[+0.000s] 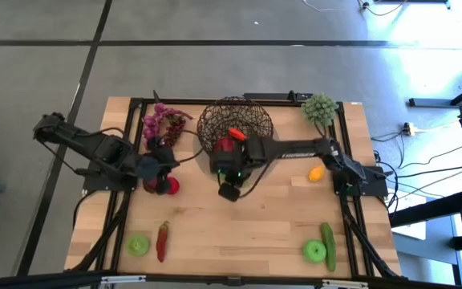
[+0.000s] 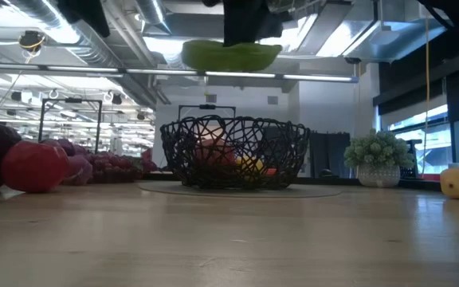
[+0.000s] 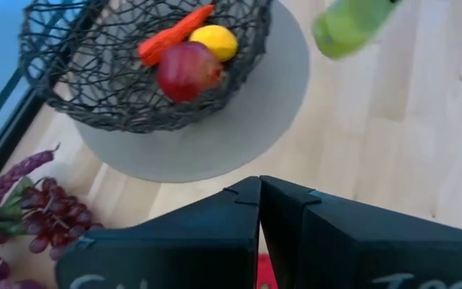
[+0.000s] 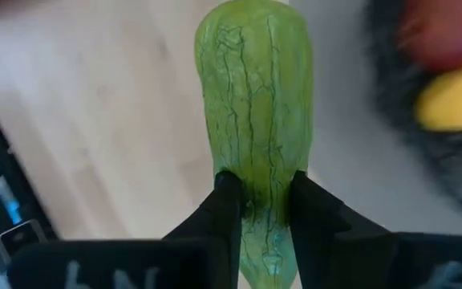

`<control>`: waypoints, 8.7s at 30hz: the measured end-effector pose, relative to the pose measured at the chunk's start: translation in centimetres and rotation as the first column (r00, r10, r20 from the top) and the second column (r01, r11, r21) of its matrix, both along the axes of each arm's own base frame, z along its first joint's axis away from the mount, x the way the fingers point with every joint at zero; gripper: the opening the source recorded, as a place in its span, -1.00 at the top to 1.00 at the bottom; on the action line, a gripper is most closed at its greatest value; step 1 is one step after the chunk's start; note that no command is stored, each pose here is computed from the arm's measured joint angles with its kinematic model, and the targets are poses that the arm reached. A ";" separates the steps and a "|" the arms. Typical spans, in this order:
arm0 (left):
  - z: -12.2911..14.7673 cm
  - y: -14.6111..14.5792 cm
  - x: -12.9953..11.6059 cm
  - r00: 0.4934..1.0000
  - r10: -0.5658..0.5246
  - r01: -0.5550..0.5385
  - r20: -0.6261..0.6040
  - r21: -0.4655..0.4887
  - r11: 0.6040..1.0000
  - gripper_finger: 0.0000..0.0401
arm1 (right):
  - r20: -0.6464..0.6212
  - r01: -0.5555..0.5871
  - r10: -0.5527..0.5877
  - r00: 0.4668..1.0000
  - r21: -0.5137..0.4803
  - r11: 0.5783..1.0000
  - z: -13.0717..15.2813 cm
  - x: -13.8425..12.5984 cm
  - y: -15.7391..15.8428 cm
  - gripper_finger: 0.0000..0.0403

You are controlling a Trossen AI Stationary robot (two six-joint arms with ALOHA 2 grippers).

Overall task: Build produce basket
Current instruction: Put the left cucumber into the wire basket, then put the tomato into the wire basket

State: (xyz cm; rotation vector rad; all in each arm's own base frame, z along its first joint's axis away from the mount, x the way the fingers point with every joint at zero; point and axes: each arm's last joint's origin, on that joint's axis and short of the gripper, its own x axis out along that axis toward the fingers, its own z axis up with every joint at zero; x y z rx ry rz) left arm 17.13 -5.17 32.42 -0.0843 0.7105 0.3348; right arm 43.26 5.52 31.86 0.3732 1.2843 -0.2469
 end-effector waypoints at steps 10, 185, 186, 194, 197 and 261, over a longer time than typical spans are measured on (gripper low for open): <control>0.0 2.3 0.6 0.993 0.115 -0.115 0.001 0.017 0.993 1.00 | 0.092 0.166 -0.149 0.985 -0.220 0.961 4.0 -2.3 -9.0 0.67; -2.9 1.9 -0.7 0.889 -0.047 -0.119 -0.455 -0.330 0.936 0.69 | 0.376 -0.538 0.600 0.706 -0.266 0.800 5.8 0.3 -5.2 0.23; -2.9 1.9 -0.7 0.889 -0.047 -0.120 -0.455 -0.330 0.936 0.63 | 0.377 -0.538 0.600 0.706 -0.266 0.800 5.8 0.3 -5.2 0.23; -2.8 1.9 -0.5 0.900 -0.039 -0.125 -0.433 -0.342 0.931 0.14 | 0.378 -0.538 0.600 0.705 -0.267 0.800 5.8 0.3 -5.2 0.23; -3.0 2.0 0.0 0.901 -0.018 -0.152 -0.433 -0.354 0.923 -0.02 | 0.378 -0.538 0.600 0.705 -0.267 0.800 5.8 0.3 -5.2 0.23; -16.1 2.8 1.5 0.880 -0.024 -0.179 -0.475 -0.378 0.908 -0.96 | 0.409 -0.525 0.600 0.688 -0.291 0.800 6.1 0.6 -5.2 0.23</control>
